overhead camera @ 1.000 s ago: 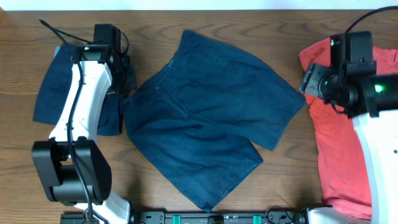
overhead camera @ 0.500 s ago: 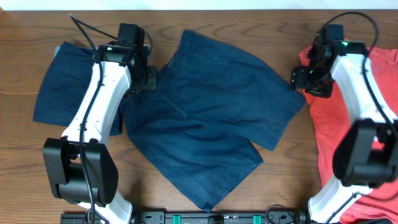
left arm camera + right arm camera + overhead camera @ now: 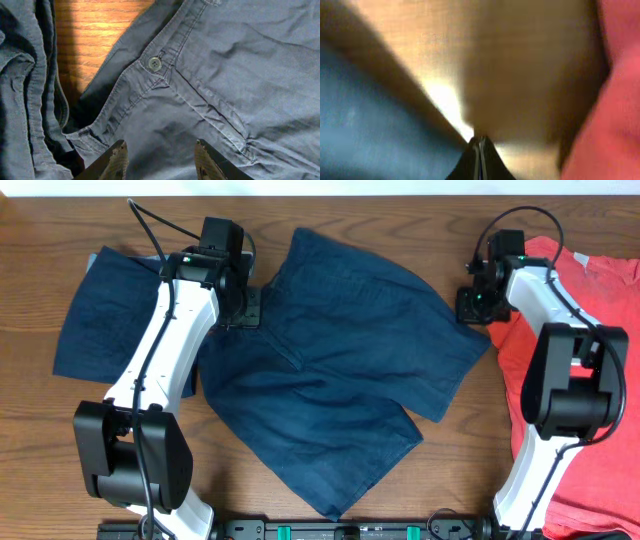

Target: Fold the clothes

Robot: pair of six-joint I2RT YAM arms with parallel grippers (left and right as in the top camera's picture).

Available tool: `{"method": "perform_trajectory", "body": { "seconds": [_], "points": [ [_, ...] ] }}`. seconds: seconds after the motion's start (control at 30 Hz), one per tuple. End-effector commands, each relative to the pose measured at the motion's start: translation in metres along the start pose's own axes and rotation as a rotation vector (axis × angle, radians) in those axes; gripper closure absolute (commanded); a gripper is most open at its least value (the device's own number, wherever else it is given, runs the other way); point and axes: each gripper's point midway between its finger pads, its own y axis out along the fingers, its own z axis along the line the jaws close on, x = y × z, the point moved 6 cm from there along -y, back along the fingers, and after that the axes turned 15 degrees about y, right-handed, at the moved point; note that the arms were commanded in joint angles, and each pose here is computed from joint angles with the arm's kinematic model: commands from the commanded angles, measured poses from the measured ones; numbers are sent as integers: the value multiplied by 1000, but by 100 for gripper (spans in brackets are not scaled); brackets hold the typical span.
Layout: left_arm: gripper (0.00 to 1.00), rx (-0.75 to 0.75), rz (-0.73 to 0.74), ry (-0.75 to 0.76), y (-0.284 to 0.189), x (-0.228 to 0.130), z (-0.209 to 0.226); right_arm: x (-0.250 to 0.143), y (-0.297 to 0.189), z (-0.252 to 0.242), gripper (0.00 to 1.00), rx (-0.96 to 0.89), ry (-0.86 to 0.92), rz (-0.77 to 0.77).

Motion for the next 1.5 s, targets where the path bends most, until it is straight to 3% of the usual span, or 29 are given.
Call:
{"method": "perform_trajectory", "body": {
  "seconds": [0.0,0.13,0.17,0.23,0.5,0.8,1.0,1.2,1.47],
  "points": [
    [55,-1,17,15,8,-3,1,30,-11,-2,99,39,34,-133],
    [54,1,8,15,8,-1,1,60,-26,5,98,124,86,-249],
    [54,1,6,15,8,-1,1,61,-28,6,84,143,84,-248],
    [53,2,2,15,8,0,1,57,-26,5,77,142,104,-224],
    [46,5,-19,15,8,4,2,38,-4,-37,95,-69,241,-124],
    [46,5,-19,15,8,4,2,24,18,-129,96,-182,425,-18],
    [41,4,-11,15,8,2,2,24,-15,-190,97,-193,563,-31],
    [37,4,-12,15,8,2,2,29,-45,-130,73,136,254,-10],
    [36,4,-13,15,8,2,2,22,-40,-67,71,-10,140,-2]
  ]
}}
